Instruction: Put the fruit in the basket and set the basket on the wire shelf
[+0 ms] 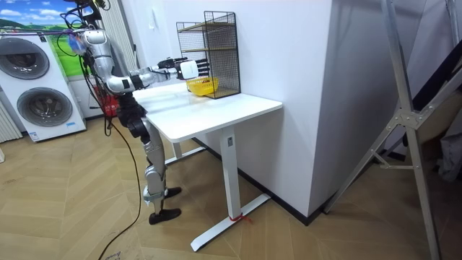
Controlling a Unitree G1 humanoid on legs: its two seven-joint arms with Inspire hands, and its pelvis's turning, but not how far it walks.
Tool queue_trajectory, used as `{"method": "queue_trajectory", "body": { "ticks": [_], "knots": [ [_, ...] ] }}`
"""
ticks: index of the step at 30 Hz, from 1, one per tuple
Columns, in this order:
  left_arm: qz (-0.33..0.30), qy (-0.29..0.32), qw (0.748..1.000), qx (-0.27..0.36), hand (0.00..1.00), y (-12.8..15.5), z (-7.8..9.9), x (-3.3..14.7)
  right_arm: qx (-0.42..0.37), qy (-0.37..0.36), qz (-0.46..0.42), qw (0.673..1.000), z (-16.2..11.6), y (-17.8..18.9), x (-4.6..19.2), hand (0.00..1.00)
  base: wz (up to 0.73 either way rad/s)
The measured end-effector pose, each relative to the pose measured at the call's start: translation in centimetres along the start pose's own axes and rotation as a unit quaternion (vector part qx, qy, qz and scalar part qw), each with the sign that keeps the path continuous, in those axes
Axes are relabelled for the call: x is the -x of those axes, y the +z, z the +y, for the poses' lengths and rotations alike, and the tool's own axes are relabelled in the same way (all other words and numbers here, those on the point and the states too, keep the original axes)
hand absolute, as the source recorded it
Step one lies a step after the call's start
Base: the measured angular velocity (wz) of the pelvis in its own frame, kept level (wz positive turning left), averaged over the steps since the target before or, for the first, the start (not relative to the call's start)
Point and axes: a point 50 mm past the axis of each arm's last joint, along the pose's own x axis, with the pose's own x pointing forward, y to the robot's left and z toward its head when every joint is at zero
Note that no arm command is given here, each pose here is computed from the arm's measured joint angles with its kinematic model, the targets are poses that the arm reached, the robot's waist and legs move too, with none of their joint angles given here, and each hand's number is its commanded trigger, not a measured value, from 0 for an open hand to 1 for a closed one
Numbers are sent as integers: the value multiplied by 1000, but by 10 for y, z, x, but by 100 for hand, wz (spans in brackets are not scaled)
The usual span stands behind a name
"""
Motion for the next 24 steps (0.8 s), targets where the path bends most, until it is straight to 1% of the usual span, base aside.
{"method": "queue_trajectory", "body": {
  "ticks": [2,5,7,12,15,21,24],
  "knots": [
    [9,-2,1000,-3,0,-6,3,11,1,0,-12,1000,-1,2,8,0,-2],
    [19,7,1000,3,0,-12,6,21,3,-9,-20,1000,-5,4,19,0,-1],
    [13,9,1000,3,0,-11,7,22,5,-15,-24,1000,-7,4,25,0,0],
    [-43,34,998,-3,0,5,16,26,11,-39,-24,999,-17,0,41,0,0],
    [-64,44,997,-4,0,10,19,28,12,-43,-19,999,-19,-3,46,0,0],
    [-64,55,996,-2,0,7,20,34,13,-45,-21,999,-19,-4,49,0,0],
    [-54,72,996,-3,0,2,23,44,18,-53,-21,998,-22,-5,54,0,4]
  ]
}}
